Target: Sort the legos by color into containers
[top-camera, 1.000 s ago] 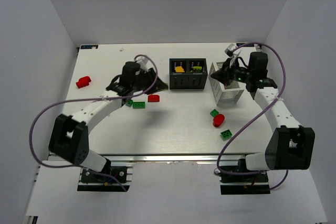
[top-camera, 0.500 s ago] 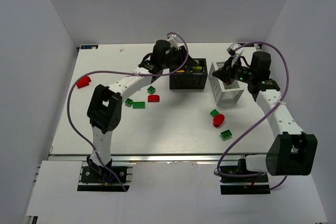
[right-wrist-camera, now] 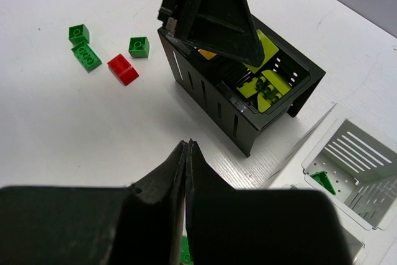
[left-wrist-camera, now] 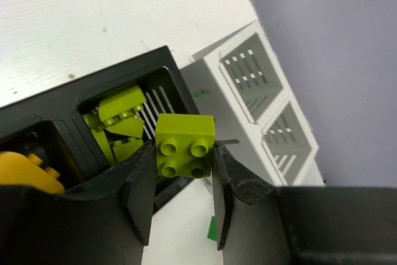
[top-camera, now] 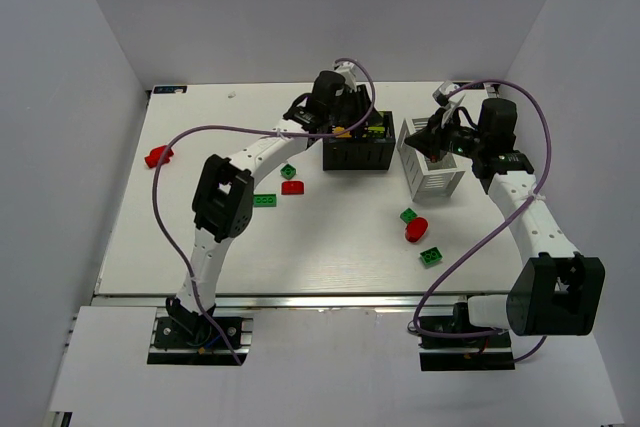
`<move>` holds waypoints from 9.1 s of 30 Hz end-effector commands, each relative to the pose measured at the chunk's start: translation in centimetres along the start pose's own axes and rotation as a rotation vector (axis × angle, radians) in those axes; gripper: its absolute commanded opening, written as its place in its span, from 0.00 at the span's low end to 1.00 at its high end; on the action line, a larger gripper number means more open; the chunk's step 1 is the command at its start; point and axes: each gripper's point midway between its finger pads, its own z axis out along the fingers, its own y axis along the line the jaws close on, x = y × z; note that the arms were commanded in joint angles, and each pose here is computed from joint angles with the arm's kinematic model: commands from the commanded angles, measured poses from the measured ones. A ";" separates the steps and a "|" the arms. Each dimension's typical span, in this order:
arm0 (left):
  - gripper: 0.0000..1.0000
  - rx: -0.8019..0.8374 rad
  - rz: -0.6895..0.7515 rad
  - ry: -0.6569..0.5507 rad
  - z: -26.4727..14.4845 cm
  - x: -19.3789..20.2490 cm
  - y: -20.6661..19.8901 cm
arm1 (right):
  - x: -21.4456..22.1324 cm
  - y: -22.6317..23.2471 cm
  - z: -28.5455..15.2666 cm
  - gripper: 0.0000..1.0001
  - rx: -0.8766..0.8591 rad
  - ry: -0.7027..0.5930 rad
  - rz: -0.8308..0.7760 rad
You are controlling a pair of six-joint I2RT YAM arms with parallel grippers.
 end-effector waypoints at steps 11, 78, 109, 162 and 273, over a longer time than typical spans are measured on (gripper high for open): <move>0.51 -0.050 0.051 -0.046 -0.1 -2.2 -0.7 | -1.4 0.2 -0.6 0.11 0.002 -0.030 -0.037; 0.98 -1.217 -1.209 -0.760 -39.2 -2.3 45.0 | 4.0 5.0 2.0 0.89 -0.294 0.101 -0.194; 0.80 -1.348 -1.362 -0.550 -39.7 2.1 50.4 | 3.7 4.8 2.2 0.89 -0.296 0.101 -0.186; 0.14 -0.122 -0.593 -0.260 -25.1 3.8 6.7 | -2.1 14.0 8.6 0.89 -0.371 0.115 0.235; 0.93 0.286 -0.243 -0.356 -25.1 -2.6 -5.9 | -6.4 11.5 5.7 0.00 -0.320 -0.079 -0.330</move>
